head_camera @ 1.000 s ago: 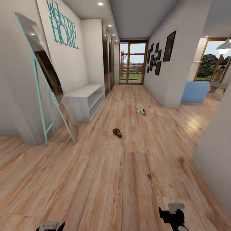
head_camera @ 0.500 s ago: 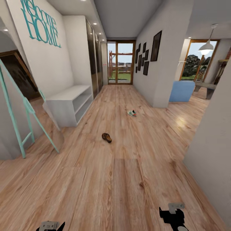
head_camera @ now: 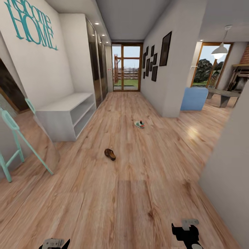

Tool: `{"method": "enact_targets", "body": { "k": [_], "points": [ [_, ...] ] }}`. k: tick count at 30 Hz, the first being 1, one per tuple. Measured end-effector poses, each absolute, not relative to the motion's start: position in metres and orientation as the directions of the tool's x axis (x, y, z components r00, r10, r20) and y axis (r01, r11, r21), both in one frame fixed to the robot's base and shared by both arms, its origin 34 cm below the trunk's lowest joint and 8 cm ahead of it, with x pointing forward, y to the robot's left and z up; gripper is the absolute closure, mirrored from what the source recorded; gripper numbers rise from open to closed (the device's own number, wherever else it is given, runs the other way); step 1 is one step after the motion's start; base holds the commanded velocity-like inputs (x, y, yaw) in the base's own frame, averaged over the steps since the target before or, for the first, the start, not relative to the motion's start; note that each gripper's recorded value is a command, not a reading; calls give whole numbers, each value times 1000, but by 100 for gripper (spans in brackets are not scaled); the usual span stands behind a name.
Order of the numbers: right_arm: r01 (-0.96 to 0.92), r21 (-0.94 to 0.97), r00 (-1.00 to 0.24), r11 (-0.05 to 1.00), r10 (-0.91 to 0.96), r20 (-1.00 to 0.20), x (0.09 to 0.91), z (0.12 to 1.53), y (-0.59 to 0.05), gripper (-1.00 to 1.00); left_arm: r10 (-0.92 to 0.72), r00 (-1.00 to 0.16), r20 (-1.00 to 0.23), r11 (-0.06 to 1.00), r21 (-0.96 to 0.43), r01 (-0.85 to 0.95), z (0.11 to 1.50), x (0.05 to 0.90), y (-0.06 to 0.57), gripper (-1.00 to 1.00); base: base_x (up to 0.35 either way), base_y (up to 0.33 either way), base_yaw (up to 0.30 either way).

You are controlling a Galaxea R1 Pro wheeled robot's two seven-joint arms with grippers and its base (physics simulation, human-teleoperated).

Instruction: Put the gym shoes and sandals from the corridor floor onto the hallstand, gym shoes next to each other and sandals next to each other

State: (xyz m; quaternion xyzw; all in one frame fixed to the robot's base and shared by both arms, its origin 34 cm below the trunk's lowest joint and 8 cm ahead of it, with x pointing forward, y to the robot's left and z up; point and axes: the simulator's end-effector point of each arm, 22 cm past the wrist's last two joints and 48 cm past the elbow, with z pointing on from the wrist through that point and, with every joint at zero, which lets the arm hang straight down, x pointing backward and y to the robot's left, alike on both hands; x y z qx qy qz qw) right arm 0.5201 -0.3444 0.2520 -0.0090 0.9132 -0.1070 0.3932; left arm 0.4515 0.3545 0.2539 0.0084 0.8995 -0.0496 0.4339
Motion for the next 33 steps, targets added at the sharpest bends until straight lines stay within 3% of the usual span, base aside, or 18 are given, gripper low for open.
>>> {"method": "enact_targets", "body": {
  "k": [33],
  "points": [
    [67, -204, -691, 977, -102, -716, 520, 252, -345, -100, -28, -624, -781, 995, -82, 58, 254, 451, 354, -100, 333, -84, 0]
  ]
}}
